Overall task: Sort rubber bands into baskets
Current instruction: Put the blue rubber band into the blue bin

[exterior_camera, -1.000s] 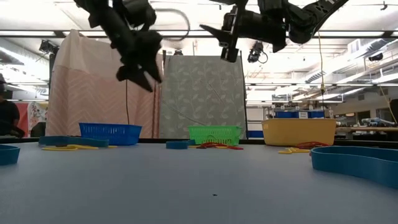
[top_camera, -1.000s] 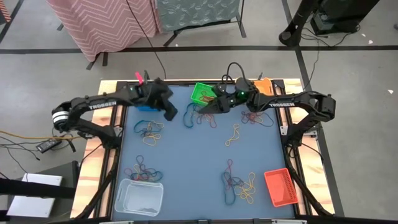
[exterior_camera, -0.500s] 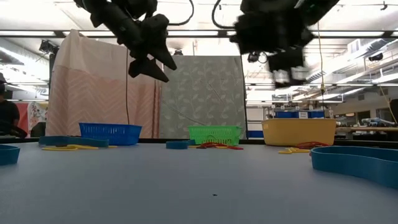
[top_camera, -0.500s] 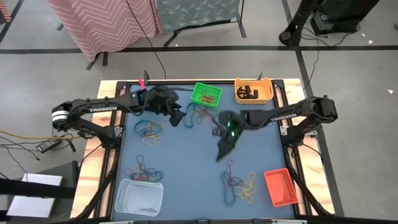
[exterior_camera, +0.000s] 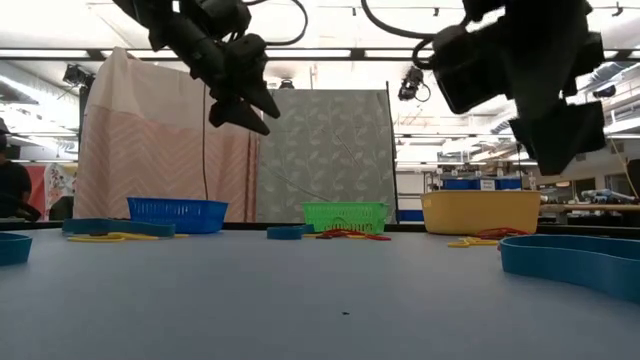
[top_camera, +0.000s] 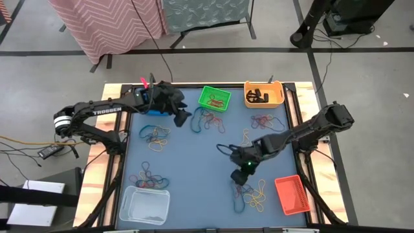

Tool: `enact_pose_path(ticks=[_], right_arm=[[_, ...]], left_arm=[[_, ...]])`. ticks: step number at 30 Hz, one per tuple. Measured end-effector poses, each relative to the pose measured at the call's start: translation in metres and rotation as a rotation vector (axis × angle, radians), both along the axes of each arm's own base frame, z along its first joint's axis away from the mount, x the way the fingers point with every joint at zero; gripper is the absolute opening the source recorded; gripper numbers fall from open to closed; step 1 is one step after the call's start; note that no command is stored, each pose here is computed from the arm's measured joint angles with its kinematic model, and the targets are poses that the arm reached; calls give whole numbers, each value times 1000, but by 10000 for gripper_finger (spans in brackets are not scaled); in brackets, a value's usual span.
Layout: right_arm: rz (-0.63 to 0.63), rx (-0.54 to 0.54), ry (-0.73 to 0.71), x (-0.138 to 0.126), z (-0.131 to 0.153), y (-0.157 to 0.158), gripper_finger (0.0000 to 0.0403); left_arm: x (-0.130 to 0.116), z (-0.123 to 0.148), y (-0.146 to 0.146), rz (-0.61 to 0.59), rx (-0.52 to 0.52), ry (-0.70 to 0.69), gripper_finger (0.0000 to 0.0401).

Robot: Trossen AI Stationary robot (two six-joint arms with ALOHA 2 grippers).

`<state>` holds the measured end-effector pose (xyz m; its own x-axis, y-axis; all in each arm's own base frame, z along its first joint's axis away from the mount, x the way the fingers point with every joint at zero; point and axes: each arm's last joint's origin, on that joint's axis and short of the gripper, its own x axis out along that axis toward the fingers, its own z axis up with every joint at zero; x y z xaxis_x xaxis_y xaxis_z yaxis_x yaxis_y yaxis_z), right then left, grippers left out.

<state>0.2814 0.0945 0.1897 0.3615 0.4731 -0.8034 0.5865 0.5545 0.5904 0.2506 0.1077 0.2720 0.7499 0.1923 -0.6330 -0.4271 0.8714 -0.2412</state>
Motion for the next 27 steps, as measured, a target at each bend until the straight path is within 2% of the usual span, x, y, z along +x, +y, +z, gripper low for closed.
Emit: enact_pose_path(ticks=[6, 18, 23, 27], right_arm=[[-28, -84, 77, -8, -5, 1, 232], [-33, -118, 97, -7, -8, 2, 228], [118, -139, 120, 19, -8, 19, 222], [209, -236, 224, 35, -9, 30, 222]], left_arm=[[-1, 0, 3, -5, 15, 3, 266], [-1, 0, 3, -6, 14, 3, 266], [-1, 0, 3, -6, 13, 3, 266], [-1, 0, 3, -6, 14, 3, 266]])
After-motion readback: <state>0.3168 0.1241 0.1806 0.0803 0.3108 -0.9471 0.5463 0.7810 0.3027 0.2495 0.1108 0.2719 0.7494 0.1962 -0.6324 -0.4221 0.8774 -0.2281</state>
